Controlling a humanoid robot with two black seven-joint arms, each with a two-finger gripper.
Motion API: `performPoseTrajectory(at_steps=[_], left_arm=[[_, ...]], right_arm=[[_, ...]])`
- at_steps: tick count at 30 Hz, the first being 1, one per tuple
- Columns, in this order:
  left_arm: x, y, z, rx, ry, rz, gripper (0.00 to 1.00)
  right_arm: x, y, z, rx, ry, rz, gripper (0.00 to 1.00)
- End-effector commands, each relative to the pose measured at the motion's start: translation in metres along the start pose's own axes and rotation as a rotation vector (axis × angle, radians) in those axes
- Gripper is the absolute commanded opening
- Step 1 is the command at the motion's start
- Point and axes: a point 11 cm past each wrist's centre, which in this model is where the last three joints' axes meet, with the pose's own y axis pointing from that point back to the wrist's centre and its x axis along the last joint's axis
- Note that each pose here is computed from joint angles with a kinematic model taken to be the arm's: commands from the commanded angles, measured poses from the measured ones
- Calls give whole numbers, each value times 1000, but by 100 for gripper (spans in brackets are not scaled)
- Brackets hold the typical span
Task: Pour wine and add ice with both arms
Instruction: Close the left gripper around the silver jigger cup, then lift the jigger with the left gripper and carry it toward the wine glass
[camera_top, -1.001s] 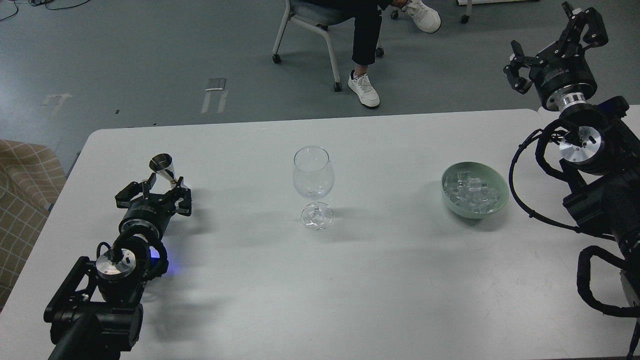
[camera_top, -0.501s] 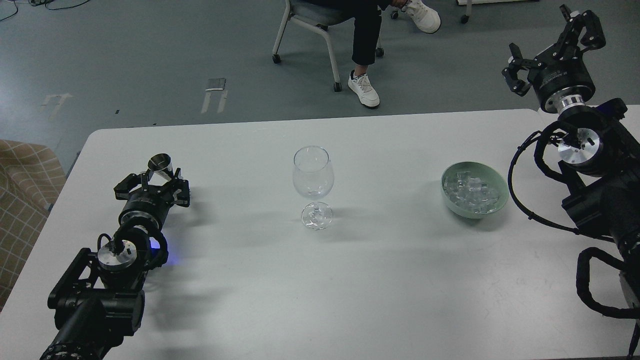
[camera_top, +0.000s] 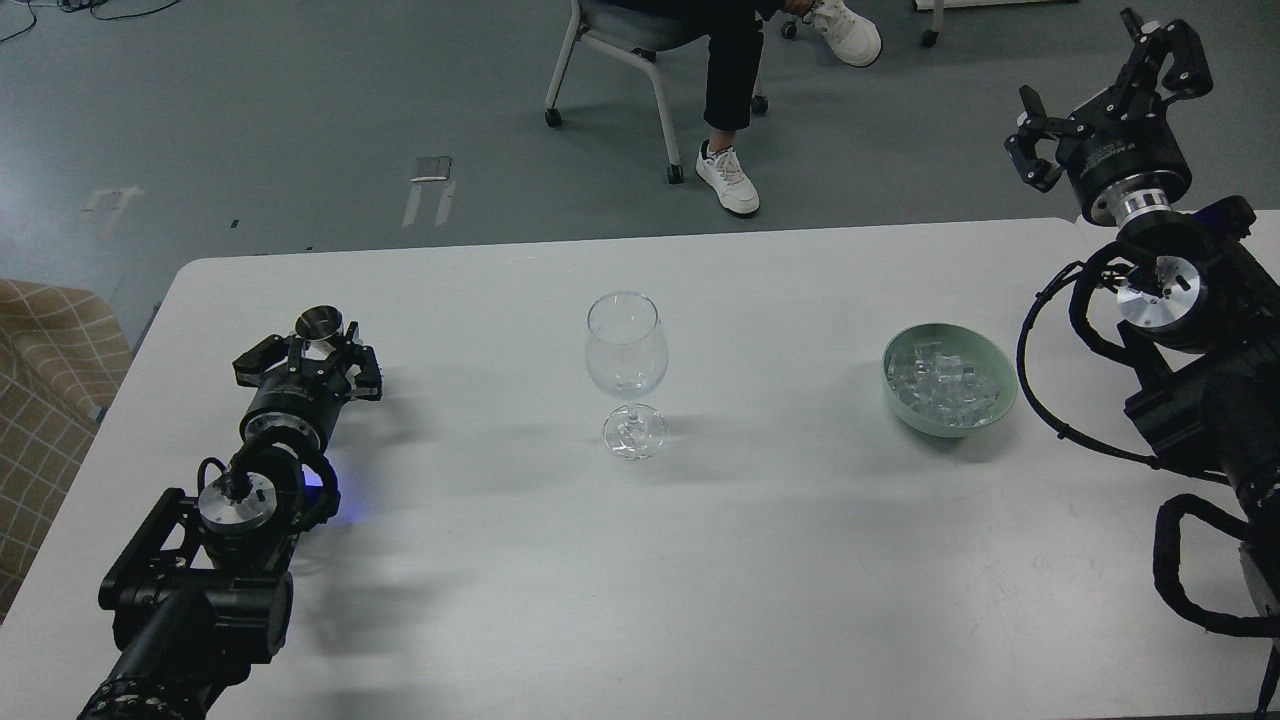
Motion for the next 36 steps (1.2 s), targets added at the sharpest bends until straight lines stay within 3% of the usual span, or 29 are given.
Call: performPoseTrajectory(at_steps=[1,13,20,27,29,36], left_arm=[[-1,0,1,-2,-1,-6,37],[-21,-3,-1,7,-2,-91,34],[-72,0,15,40,-54,-235,29],[-112,8,19,66,-93,-347,16],[-124,10,17,69,-94,-379,8],[-158,22,0,132,-106,-424,0]], right_arm=[[-1,0,0,1,1,-2,100],[1,0,-2,-6,23,-6,100],[4,1,-4,-5,25,-1,100],[6,2,-5,-2,28,2,100],[8,4,-4,-5,28,5,100],[16,7,-7,-3,36,17,100]])
